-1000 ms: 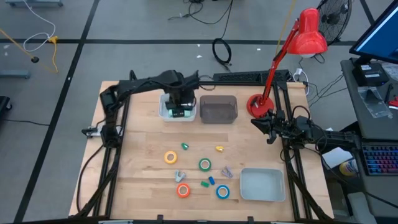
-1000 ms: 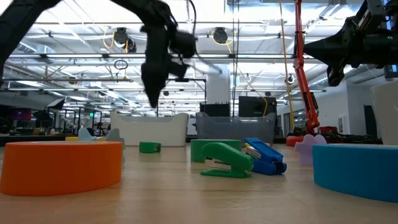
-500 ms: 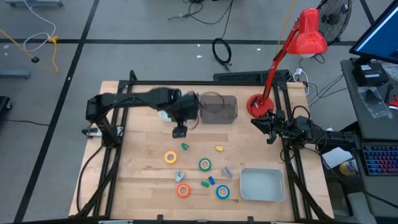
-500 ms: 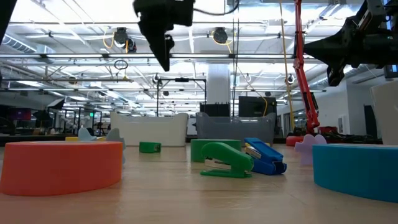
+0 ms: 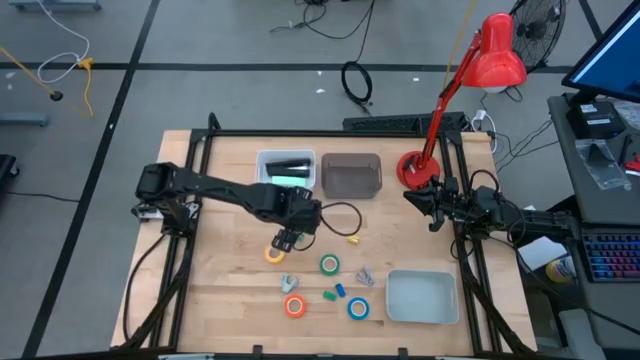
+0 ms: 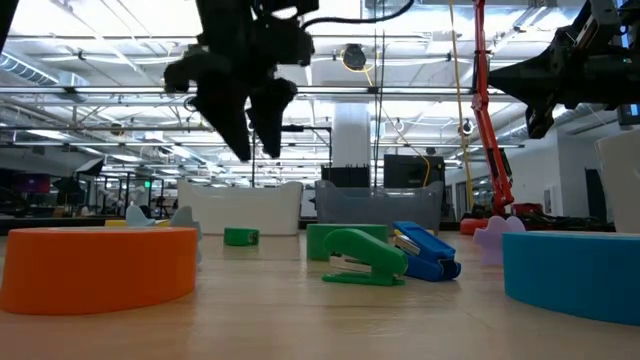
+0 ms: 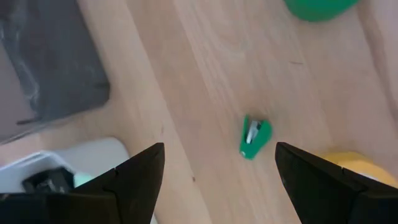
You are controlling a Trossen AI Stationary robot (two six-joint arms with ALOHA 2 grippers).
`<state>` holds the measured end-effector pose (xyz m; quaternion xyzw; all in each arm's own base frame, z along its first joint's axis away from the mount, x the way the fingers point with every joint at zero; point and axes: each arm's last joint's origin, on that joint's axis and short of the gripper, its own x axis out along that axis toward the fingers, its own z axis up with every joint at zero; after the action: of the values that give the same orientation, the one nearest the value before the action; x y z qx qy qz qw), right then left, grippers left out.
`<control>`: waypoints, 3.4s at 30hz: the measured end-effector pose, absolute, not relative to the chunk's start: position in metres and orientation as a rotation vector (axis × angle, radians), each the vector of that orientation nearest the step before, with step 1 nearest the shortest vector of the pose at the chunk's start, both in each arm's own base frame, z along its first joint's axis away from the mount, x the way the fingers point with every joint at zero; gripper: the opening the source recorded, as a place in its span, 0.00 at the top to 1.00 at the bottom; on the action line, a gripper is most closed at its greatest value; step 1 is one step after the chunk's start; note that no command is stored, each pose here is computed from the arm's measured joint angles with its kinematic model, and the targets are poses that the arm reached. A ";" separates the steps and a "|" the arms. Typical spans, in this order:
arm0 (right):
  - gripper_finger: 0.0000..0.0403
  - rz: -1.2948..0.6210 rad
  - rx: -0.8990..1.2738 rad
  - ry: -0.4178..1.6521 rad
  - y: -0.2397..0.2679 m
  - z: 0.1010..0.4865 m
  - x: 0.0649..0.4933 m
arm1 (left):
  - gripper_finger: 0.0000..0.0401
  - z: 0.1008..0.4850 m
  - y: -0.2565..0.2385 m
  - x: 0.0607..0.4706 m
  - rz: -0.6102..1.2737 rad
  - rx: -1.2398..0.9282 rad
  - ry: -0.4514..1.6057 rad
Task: Pick and place Stapler, Stapler remover, tape
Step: Put the top small green stapler into the white bin
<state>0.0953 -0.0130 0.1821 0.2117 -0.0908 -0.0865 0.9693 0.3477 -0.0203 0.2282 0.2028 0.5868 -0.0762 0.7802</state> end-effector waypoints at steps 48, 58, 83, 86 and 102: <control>0.95 -0.176 0.431 -0.178 -0.013 0.182 0.095 | 0.23 0.137 -0.005 0.338 -0.341 0.344 1.246; 0.95 -0.176 0.431 -0.177 -0.013 0.181 0.095 | 0.34 0.141 -0.006 0.343 -0.339 0.352 1.242; 0.95 -0.177 0.431 -0.177 -0.013 0.181 0.095 | 0.85 0.156 -0.004 0.356 -0.211 0.303 1.208; 0.95 -0.177 0.431 -0.177 -0.013 0.181 0.095 | 0.85 0.173 -0.002 0.364 -0.147 0.303 1.204; 0.95 -0.176 0.431 -0.177 -0.013 0.181 0.095 | 0.86 0.285 0.033 0.391 0.220 0.056 1.080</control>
<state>0.0954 -0.0131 0.1815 0.2134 -0.0876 -0.0872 0.9691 0.3911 0.0333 0.2852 0.0267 0.5130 0.1047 0.8516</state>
